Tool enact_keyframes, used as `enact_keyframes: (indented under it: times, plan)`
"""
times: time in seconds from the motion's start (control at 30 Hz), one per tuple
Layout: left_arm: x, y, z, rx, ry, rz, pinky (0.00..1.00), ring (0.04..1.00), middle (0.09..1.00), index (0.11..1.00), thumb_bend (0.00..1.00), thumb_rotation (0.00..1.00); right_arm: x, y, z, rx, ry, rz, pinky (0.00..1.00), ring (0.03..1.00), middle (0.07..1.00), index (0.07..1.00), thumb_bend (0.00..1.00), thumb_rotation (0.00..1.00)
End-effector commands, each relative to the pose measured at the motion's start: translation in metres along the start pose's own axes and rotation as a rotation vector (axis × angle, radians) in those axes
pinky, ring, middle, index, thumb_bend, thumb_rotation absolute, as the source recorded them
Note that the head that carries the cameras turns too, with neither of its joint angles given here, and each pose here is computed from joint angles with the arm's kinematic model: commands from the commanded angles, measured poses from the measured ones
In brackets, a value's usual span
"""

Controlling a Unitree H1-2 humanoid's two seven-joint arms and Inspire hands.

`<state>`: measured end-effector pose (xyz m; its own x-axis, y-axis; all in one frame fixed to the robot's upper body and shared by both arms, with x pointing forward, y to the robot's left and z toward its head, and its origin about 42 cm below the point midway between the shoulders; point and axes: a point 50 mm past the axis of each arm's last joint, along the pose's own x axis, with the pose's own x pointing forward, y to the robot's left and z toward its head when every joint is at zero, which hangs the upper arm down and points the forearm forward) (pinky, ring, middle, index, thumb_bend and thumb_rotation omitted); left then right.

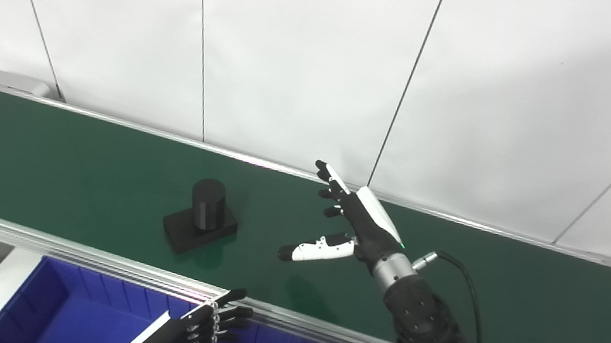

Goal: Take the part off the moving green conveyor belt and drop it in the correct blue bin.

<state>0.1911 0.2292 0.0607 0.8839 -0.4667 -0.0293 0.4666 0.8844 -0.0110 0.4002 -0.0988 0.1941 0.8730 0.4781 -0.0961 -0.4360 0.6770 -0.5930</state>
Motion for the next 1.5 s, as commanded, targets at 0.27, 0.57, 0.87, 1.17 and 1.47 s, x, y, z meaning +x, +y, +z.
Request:
enact_keyframes:
  times: [0.27,0.57,0.87,1.17,1.47]
  plan:
    - [0.003,-0.002,0.009,0.01,-0.027,-0.033,0.84,0.852,0.862,0.928,0.75,0.07,0.028,0.0,0.021,-0.016,-0.068,0.021,0.78,0.918,0.982,1.0,0.96,0.25]
    - [0.005,-0.009,0.009,-0.005,-0.023,-0.043,0.81,0.837,0.864,0.884,0.77,0.07,0.054,0.013,0.032,-0.112,-0.065,0.089,0.82,0.926,0.985,1.0,0.99,0.25]
    - [0.008,-0.014,0.012,-0.008,-0.013,-0.043,0.76,0.791,0.83,0.857,0.78,0.07,0.071,0.017,0.044,-0.179,-0.094,0.12,0.87,0.946,0.995,1.0,1.0,0.24]
    - [0.01,-0.017,0.012,-0.03,-0.015,-0.062,0.76,0.779,0.813,0.842,0.76,0.05,0.082,0.028,0.042,-0.206,-0.09,0.134,0.89,0.948,0.986,0.999,0.99,0.2]
    - [0.009,-0.021,0.013,-0.026,-0.015,-0.065,0.74,0.772,0.808,0.843,0.77,0.06,0.088,0.039,0.036,-0.208,-0.071,0.133,0.88,0.929,0.967,0.979,0.98,0.22]
